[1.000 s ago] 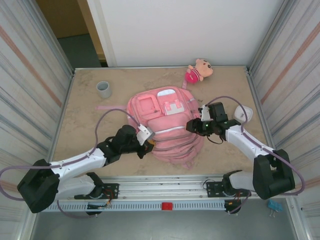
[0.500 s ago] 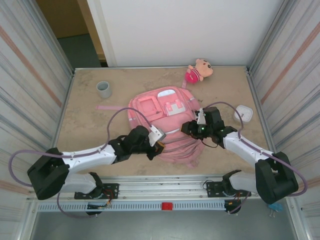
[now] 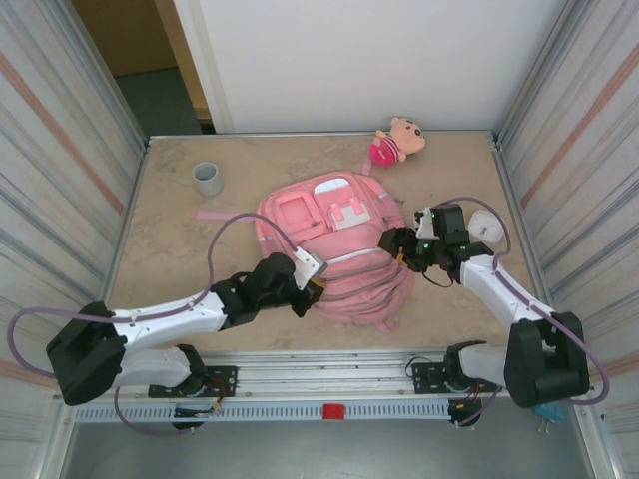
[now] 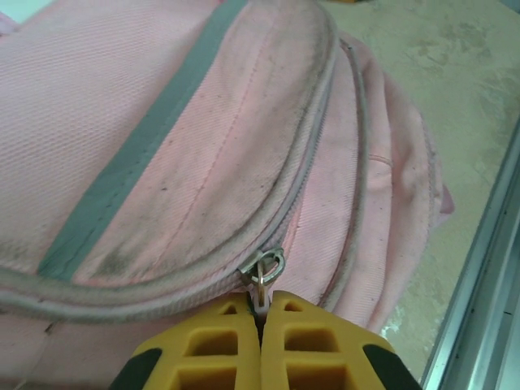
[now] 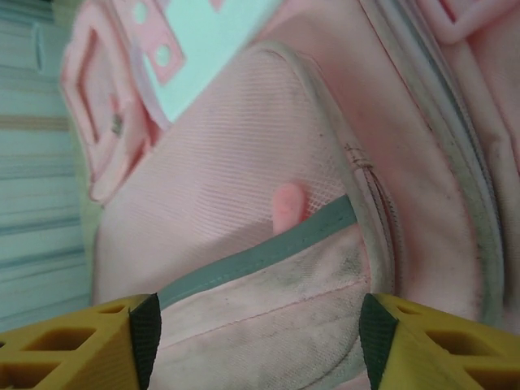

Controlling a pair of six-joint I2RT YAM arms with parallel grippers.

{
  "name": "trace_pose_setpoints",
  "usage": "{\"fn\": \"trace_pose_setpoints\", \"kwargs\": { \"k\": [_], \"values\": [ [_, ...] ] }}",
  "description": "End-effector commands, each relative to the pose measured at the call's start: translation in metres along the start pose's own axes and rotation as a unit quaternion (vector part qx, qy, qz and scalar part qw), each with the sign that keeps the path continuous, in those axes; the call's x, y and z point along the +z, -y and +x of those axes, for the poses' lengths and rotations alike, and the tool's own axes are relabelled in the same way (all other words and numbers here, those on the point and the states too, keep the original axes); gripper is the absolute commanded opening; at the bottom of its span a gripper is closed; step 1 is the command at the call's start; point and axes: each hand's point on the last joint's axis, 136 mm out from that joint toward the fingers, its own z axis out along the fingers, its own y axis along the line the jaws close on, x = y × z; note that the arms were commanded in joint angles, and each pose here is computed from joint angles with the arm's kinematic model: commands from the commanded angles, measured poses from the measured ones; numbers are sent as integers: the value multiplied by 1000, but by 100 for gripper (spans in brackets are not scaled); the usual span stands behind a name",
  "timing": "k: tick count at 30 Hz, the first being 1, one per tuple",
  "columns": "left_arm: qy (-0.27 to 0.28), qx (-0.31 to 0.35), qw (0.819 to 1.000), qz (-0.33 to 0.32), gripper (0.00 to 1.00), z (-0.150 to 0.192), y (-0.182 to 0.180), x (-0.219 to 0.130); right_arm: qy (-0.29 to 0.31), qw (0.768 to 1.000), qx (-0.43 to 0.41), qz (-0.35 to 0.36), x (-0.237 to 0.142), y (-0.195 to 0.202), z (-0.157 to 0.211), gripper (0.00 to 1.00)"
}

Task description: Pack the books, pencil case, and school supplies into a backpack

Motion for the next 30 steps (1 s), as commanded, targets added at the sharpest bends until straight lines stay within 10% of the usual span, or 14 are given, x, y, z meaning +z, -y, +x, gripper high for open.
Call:
{"fn": "trace_pose_setpoints", "kwargs": {
  "k": [1, 19, 30],
  "values": [
    [15, -11, 999, -46, 0, -3, -16, -9, -44, 999, -12, 14, 8, 4, 14, 65],
    [20, -15, 999, -37, 0, -1, -13, -14, -42, 999, 12, -10, 10, 10, 0, 64],
    [16, -41, 999, -5, 0, -4, 0, -12, -55, 997, 9, -47, 27, -24, 20, 18]
  ]
}}
